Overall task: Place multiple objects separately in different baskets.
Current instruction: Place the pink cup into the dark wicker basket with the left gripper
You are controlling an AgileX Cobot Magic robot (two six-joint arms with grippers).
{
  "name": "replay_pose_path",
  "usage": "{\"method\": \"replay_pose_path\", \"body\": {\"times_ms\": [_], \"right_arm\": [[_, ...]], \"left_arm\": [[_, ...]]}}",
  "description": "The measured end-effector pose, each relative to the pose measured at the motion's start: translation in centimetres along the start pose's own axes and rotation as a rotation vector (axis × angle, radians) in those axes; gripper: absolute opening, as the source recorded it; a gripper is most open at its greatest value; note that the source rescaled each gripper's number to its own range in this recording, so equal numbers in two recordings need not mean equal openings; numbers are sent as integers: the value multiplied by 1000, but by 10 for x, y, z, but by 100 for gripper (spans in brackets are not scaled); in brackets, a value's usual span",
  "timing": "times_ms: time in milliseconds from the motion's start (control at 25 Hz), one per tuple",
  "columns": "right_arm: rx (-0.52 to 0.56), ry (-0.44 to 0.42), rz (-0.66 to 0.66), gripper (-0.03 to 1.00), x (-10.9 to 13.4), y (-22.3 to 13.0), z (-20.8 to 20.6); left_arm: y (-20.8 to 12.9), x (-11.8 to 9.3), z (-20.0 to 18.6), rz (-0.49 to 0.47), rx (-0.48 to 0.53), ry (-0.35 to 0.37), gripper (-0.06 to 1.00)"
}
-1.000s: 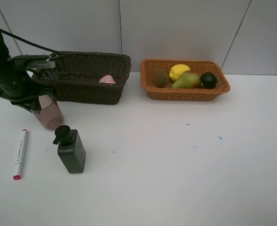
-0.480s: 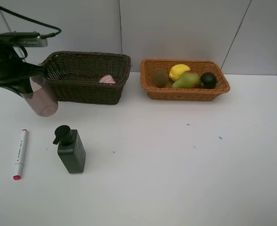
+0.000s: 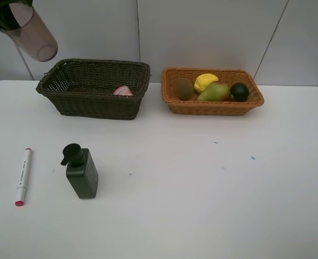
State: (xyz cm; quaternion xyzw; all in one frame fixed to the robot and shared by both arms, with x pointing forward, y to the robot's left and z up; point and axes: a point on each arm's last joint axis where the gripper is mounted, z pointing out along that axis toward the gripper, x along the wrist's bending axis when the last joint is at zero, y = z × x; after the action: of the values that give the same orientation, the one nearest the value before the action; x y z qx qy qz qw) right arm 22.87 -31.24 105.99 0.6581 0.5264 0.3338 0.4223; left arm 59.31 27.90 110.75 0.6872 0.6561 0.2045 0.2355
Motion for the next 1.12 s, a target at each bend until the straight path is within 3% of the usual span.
{"method": "replay_pose_path", "body": {"times_ms": [160,280,680,1120], "right_arm": [[0,0,0,100,0,0,0],[0,0,0,100,0,0,0],[0,0,0,100,0,0,0],[0,0,0,100,0,0,0]], "left_arm": [[13,0,5,-12,-125,0,0],[16,1,28,-21,-141,1,0],[1,4,139,-27,-72,7,0],[-28,5,194,-30,59,11,0]]}}
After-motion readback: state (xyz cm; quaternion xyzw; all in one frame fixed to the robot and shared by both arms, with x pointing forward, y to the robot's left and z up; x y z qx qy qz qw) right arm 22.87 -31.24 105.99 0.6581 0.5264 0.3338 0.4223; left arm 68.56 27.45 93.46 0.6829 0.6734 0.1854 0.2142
